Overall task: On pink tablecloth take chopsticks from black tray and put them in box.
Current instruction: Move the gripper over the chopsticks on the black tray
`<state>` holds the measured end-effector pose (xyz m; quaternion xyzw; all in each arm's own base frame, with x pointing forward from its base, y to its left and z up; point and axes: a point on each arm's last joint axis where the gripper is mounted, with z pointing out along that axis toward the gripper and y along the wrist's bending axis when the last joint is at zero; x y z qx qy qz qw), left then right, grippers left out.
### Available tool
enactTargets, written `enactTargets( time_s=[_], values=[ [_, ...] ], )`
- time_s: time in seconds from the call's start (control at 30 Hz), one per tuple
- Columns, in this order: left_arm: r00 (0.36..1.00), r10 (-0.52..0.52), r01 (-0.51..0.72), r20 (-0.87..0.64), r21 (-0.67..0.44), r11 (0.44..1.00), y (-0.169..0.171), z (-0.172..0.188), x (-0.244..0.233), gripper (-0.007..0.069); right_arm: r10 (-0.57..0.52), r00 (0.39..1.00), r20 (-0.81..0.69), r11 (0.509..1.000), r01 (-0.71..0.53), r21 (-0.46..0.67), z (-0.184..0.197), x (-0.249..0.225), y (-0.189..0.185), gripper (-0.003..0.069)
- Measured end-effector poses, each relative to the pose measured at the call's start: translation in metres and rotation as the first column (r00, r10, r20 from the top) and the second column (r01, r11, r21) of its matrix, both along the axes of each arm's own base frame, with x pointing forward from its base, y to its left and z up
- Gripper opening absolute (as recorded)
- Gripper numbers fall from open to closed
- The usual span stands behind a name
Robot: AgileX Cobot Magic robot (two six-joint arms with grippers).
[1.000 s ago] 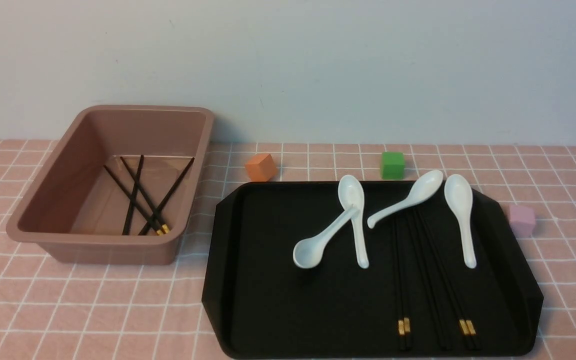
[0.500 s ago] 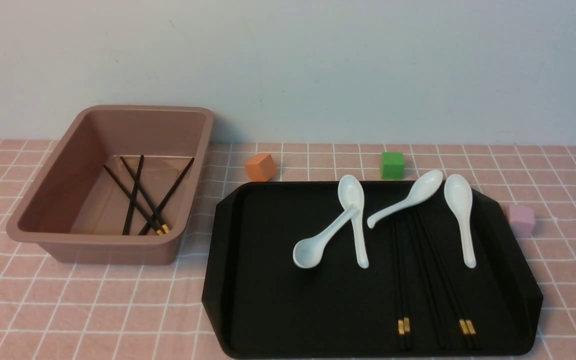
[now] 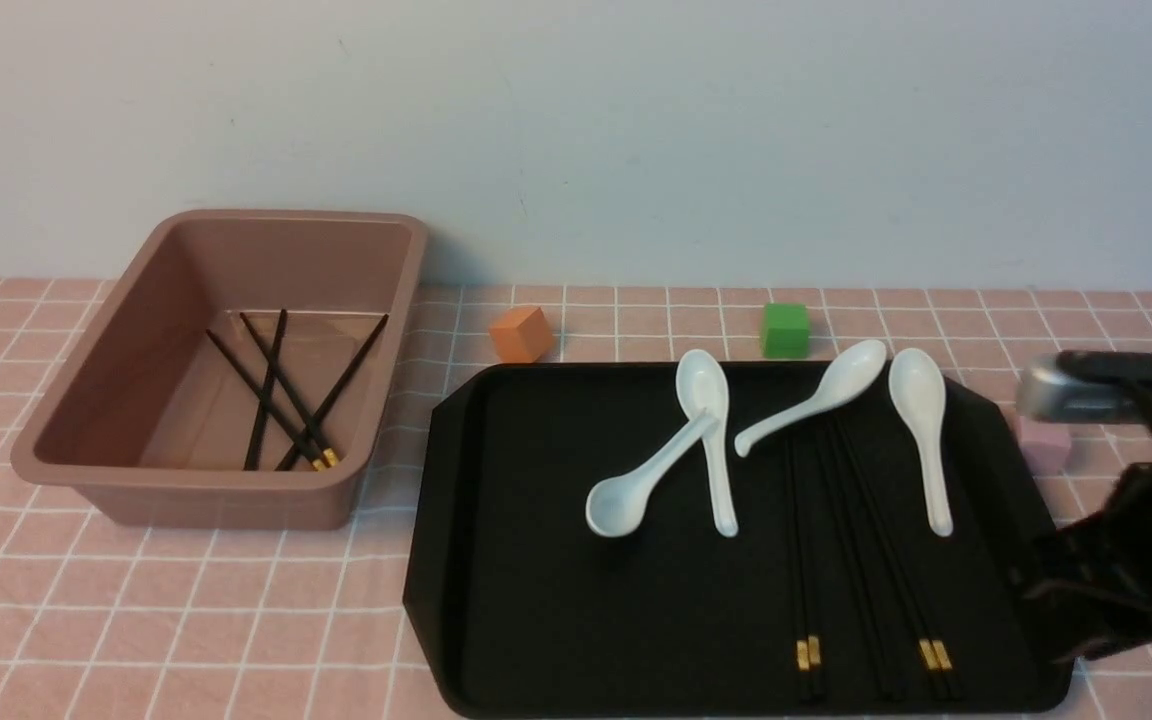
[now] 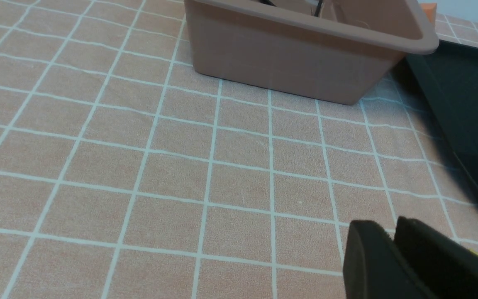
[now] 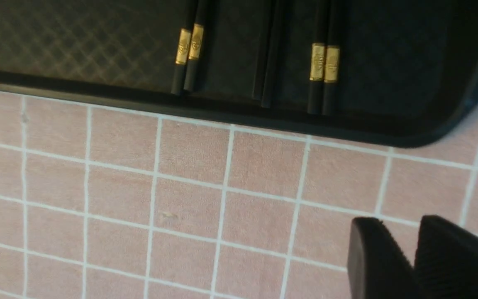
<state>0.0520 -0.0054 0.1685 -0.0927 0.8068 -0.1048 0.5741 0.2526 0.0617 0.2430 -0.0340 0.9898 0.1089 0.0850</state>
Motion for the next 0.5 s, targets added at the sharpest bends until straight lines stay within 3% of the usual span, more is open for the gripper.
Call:
enactTargets(
  time_s=[0.17, 0.3, 0.5],
  values=[
    [1.000, 0.000, 0.000, 0.000, 0.000, 1.000, 0.000, 0.000, 0.000, 0.0107, 0.041, 0.995, -0.094, 0.997, -0.046, -0.055, -0.032, 0.034, 0.028, 0.0139],
    [1.000, 0.000, 0.000, 0.000, 0.000, 1.000, 0.000, 0.000, 0.000, 0.0113, 0.049, 0.994, -0.100, 0.989, -0.063, -0.135, -0.052, 0.054, 0.041, 0.0190],
    [1.000, 0.000, 0.000, 0.000, 0.000, 1.000, 0.000, 0.000, 0.000, 0.0118, -0.031, 1.000, 0.001, 0.987, 0.030, -0.155, -0.059, 0.071, 0.036, 0.0280]
  ],
)
